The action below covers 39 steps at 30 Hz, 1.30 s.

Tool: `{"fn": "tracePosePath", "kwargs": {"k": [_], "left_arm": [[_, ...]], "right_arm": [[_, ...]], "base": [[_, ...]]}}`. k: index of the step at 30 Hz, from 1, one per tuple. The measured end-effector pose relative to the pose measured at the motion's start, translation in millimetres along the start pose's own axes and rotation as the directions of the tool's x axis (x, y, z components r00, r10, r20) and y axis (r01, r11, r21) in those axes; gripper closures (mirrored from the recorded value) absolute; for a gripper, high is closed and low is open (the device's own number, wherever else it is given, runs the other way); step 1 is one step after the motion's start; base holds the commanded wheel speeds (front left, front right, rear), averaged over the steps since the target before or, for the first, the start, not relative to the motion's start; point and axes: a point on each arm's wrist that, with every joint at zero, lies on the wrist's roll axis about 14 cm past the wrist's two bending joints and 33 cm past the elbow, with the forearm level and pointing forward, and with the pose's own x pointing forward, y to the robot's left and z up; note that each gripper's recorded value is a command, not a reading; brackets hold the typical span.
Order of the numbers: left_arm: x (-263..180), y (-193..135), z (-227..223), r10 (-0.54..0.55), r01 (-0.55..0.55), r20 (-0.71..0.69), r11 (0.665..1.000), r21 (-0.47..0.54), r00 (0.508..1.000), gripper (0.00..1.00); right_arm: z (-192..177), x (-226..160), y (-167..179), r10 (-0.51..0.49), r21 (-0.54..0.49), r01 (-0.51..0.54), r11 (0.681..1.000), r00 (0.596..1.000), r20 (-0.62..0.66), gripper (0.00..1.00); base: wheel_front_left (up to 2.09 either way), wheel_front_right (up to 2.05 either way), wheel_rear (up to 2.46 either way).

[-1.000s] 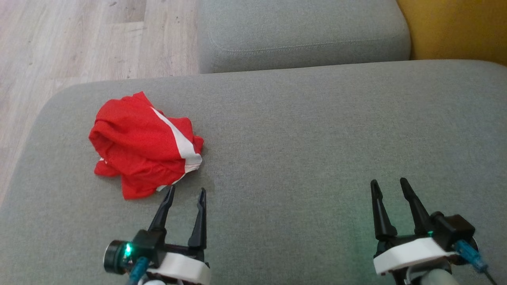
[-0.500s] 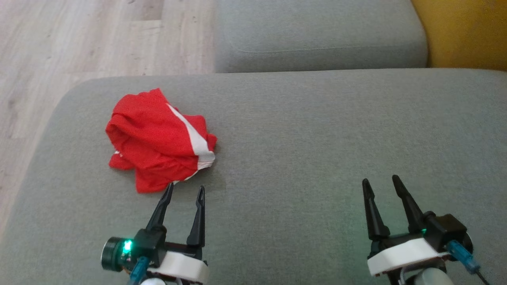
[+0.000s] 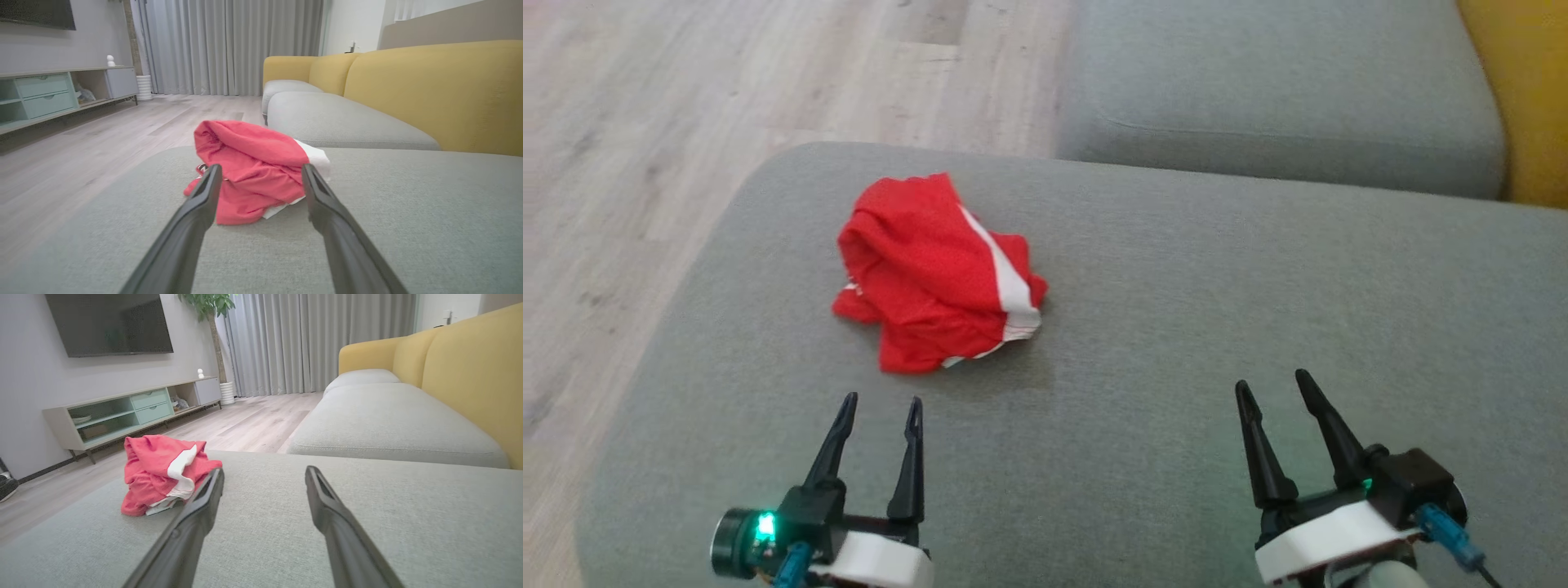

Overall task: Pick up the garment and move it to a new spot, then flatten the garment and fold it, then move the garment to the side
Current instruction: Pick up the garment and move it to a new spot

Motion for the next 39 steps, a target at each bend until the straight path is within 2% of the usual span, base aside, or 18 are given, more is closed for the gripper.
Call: {"fn": "tracePosePath", "kwargs": {"k": [15, 23, 28, 32, 35, 39], "left_arm": [[-34, 45, 2, 0.155, -0.155, 0.017, 0.988, 0.007, 0.988, 0.0], [-30, 43, -6, 0.11, -0.109, -0.012, 0.993, 0.038, 0.994, 0.0], [16, 40, 19, -0.026, 0.028, -0.014, 0.992, 0.124, 1.0, 0.0], [82, 34, 62, -0.133, 0.141, -0.049, 0.958, 0.249, 0.99, 0.0], [124, 30, 72, -0.158, 0.199, -0.154, 0.931, 0.305, 0.975, 0.0], [154, 28, 40, -0.155, 0.295, -0.37, 0.886, 0.357, 0.916, 0.0]], "right_arm": [[-11, 13, 63, 0.201, 0.028, -0.2, 0.979, 0.979, -0.038, 0.0], [-18, 9, 65, 0.204, 0.048, -0.201, 0.978, 0.978, -0.055, 0.0], [-24, 7, 48, 0.151, 0.062, -0.147, 0.987, 0.986, -0.068, 0.0], [-28, 14, 35, 0.122, 0.062, -0.117, 0.991, 0.99, -0.076, 0.0], [-25, 25, 22, 0.094, 0.064, -0.09, 0.994, 0.994, -0.062, 0.0], [-27, 30, 4, 0.047, 0.068, -0.043, 0.997, 0.997, -0.062, 0.0]], "base": [[0.0, 0.0, 0.0], [0.0, 0.0, 0.0], [0.0, 0.0, 0.0], [0.0, 0.0, 0.0], [0.0, 0.0, 0.0], [0.0, 0.0, 0.0]]}}
